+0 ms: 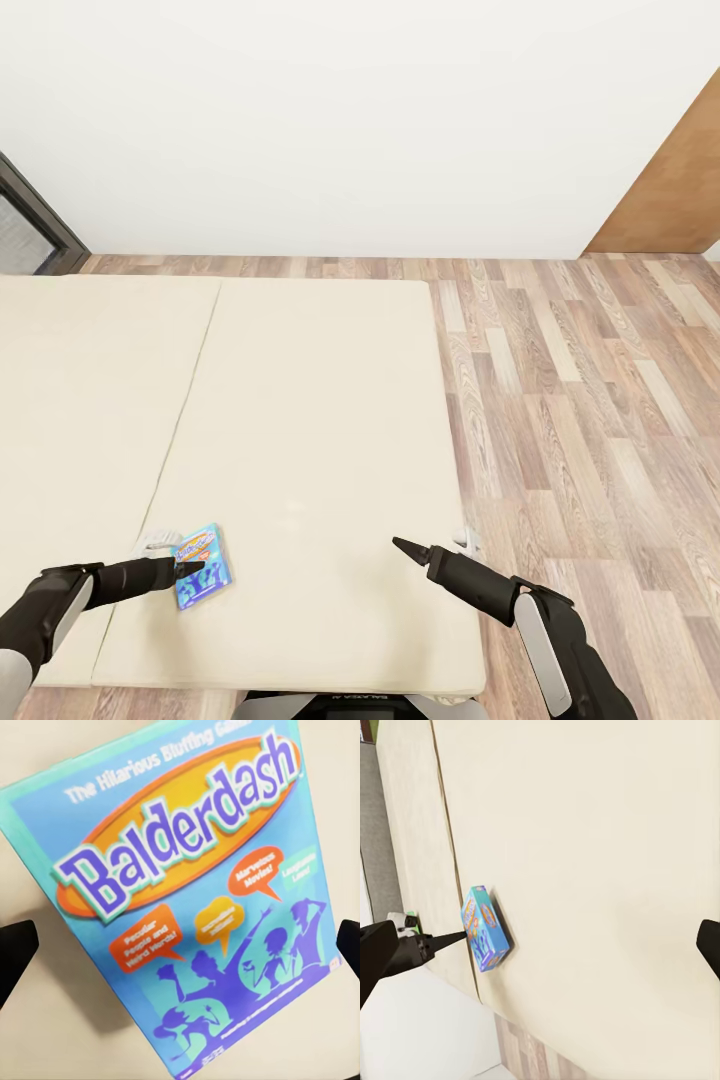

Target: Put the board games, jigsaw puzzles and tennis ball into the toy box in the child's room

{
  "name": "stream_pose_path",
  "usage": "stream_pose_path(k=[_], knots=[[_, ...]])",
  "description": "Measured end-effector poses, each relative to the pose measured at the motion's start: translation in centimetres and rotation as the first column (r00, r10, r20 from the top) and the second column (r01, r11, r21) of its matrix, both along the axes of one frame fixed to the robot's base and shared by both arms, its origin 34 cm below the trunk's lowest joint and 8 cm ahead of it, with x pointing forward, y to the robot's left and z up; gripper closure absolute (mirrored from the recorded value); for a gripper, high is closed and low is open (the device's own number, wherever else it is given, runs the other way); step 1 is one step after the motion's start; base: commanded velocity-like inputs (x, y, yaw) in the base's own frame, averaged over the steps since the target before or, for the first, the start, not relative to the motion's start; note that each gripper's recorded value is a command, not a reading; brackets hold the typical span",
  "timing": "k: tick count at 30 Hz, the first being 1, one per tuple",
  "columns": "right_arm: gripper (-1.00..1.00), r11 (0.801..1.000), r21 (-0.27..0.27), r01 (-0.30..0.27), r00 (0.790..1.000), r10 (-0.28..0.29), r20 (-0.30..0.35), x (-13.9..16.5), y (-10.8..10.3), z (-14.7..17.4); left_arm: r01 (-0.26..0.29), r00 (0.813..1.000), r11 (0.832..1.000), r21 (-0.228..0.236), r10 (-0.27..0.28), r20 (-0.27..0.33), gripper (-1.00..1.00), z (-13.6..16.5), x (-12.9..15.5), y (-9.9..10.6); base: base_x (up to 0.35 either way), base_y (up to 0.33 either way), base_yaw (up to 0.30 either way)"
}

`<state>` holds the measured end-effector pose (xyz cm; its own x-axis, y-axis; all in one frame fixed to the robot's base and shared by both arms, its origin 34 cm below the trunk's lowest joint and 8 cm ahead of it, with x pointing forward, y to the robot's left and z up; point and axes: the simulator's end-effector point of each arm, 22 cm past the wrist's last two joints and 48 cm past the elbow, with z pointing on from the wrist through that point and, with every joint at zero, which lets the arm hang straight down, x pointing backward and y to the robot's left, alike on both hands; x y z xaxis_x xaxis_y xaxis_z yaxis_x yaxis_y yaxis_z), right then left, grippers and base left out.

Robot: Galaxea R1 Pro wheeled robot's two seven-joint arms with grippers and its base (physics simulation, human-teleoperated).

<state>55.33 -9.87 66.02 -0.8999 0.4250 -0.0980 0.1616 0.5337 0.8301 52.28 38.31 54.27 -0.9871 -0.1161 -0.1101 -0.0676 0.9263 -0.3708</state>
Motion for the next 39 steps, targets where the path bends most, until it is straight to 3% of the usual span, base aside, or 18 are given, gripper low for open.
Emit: stream_pose_path(k=[39], knots=[[-1.00,1.000,0.003,-0.001,1.000,0.001,-0.021,-0.6,0.1,-0.9,-0.003,1.000,0.999,0.037,0.004,-0.024,-1.00,-1.4,-1.0,0.4,0.000,0.000,0.000]])
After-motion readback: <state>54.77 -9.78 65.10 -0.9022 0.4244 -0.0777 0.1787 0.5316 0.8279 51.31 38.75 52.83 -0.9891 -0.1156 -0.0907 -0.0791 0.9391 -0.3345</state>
